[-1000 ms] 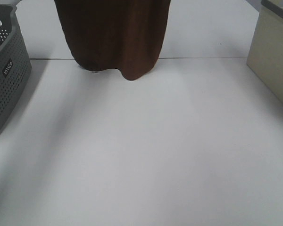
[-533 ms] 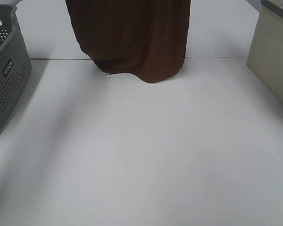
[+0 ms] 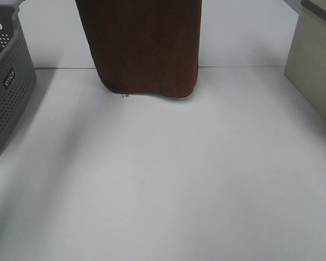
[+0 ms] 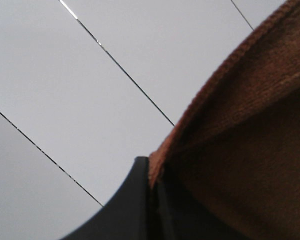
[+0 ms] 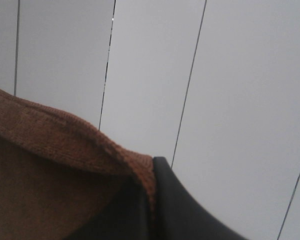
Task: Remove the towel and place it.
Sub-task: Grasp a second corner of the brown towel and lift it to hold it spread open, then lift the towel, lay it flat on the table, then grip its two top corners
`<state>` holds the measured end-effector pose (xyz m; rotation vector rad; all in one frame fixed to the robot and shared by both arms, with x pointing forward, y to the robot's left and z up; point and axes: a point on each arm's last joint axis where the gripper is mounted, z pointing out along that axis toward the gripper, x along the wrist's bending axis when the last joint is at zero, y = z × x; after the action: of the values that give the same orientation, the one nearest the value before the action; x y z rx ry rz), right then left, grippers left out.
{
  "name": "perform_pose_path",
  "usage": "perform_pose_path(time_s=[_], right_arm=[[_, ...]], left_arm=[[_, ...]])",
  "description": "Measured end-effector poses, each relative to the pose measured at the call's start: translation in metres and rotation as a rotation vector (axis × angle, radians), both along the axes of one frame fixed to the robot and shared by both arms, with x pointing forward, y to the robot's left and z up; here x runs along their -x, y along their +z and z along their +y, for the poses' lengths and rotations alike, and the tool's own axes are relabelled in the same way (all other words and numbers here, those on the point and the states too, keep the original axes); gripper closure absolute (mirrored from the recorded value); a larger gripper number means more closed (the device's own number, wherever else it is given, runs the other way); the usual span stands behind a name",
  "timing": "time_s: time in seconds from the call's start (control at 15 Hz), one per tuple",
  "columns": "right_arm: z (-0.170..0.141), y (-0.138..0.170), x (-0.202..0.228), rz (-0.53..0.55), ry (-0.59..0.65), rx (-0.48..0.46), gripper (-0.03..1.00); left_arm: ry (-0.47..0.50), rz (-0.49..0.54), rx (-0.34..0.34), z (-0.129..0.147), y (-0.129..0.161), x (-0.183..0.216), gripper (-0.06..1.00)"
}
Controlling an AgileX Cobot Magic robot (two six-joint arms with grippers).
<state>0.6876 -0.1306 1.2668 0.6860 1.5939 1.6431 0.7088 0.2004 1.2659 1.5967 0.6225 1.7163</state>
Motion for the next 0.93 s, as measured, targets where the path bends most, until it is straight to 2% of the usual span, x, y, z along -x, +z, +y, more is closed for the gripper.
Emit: perform_pose_path(time_s=[0.67,0.8,0.93], right_arm=[[-0.009,-0.0015,-0.0036,0.007,-0.017,0.012,0.96],[-0.0088,-0.0031,-0.0037,0.012,-0.017,0.033,0.96],[-0.0087,-0.0049,-0.0037,0.02,-0.016,0.056,0.96]], left_arm=[[0.038,-0.098,-0.137,0.0023,0.0072,0.0006,0.94],[0.039,-0.117,-0.144,0.0044,0.0084,0.0001,0.94],[0.043,-0.092,-0.155,0.0038,-0.0007,-0.0067,0.94]])
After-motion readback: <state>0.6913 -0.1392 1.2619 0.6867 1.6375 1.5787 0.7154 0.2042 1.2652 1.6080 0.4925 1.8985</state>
